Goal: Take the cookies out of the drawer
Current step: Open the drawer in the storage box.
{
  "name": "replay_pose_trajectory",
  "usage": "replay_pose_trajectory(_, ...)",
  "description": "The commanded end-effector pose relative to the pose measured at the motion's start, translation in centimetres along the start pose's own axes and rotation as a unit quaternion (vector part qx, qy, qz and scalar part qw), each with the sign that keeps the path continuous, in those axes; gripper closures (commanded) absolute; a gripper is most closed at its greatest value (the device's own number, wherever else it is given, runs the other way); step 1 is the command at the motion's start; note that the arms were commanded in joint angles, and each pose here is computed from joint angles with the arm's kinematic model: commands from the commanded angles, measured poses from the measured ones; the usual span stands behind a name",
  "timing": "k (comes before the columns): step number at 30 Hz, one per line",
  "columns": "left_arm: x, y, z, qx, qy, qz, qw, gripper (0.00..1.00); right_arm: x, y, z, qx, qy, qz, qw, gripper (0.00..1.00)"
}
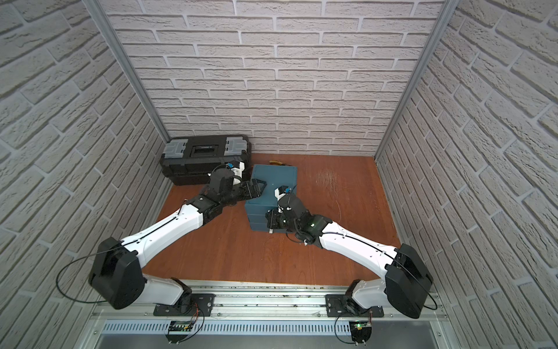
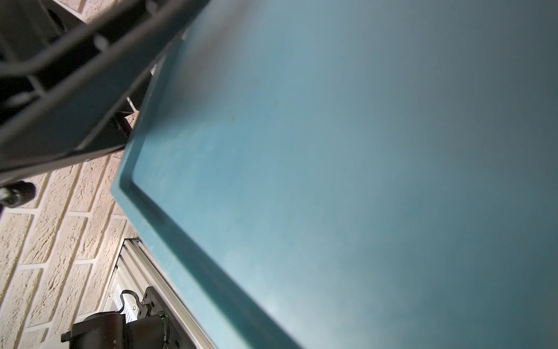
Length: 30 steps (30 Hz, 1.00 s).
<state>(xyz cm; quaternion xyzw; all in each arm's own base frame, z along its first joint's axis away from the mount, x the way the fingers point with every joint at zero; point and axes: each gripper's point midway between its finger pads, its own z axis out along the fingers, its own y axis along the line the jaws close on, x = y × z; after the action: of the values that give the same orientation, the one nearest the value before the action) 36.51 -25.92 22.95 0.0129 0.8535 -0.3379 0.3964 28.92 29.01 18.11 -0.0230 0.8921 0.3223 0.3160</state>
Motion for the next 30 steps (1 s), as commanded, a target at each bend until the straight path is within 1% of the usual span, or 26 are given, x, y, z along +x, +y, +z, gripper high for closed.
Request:
replay_pose_trajectory(1, 0.7, -0.7, -0.6, 0.015, 0.015, 0.01, 1.0, 0.04, -0.9, 1.2, -1.5, -0.013, -0.015, -0.006, 1.0, 0.97)
replay_pose_trajectory(11, 0.6, -1.8, -1.8, 0.026, 0.006, 0.014, 1.0, 0.03, 1.4, 0.6, -3.5, 0.013, 0.014, -0.006, 1.0, 0.96)
replay_pose_trajectory(18, 0.8, -2.3, -2.2, 0.026, 0.002, 0.019, 0.999, 0.03, 3.8, -1.0, -4.6, 0.034, 0.021, 0.003, 0.999, 0.96)
replay_pose_trajectory(24, 0.6, -2.2, -2.6, 0.02, -0.004, 0.019, 1.0, 0.02, 5.8, -1.5, -5.2, 0.05, 0.036, -0.001, 0.998, 0.91)
replay_pose_trajectory(30, 0.7, -2.1, -2.7, 0.017, -0.004, 0.019, 1.0, 0.02, 6.9, -1.9, -6.0, 0.067, 0.043, -0.01, 0.997, 0.9)
